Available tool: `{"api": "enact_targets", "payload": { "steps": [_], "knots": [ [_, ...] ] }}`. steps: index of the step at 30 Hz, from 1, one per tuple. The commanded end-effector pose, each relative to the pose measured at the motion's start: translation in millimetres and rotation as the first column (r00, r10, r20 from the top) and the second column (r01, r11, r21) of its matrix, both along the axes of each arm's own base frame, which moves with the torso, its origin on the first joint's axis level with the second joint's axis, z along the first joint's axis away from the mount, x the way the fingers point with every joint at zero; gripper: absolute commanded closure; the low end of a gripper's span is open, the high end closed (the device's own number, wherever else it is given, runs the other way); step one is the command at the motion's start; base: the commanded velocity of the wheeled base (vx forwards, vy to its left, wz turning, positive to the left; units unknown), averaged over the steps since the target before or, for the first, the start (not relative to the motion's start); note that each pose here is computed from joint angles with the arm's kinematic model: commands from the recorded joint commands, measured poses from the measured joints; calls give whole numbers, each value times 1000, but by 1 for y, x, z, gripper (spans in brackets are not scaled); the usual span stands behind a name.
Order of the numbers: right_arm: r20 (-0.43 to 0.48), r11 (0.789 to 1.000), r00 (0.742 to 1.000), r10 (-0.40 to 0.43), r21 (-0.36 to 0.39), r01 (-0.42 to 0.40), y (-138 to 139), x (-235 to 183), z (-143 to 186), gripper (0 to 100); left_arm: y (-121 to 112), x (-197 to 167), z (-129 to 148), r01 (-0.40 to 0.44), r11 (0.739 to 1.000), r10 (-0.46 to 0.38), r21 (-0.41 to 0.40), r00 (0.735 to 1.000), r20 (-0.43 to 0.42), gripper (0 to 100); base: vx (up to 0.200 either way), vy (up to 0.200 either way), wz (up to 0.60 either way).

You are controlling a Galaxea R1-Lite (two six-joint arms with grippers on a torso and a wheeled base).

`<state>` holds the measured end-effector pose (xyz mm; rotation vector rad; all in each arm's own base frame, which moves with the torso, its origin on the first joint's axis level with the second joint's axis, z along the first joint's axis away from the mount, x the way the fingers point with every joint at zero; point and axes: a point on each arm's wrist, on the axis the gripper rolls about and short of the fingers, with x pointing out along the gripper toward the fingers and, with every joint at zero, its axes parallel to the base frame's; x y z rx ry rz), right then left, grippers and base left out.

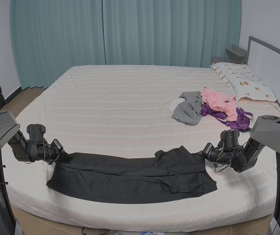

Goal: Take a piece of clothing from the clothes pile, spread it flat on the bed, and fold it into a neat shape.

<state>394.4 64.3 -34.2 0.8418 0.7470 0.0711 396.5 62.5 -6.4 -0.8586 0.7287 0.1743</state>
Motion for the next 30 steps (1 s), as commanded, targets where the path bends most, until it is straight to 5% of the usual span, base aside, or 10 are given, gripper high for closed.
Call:
{"api": "enact_targets", "payload": {
  "steps": [1, 8, 29, 30],
  "knots": [
    [5, 1000, 1000, -3, 3, 3, -1, 0, 2, 100, 4, 0, -1, -15, 1000, 15, 1, 1000, -3, 100, 0, 0, 0],
    [13, 999, 999, -39, 20, 39, -10, 2, 8, 100, 14, 6, 4, -107, 994, 108, -24, 993, 49, 100, 0, 0, 0],
    [4, 999, 1000, -28, 14, 28, -7, 0, 5, 100, 12, 10, -5, -117, 993, 117, -4, 992, 40, 100, 0, 0, 0],
    [4, 999, 1000, -28, 14, 28, -7, 0, 5, 0, 12, 10, -5, -117, 993, 117, -4, 992, 40, 0, 0, 0, 0]
  ]
}}
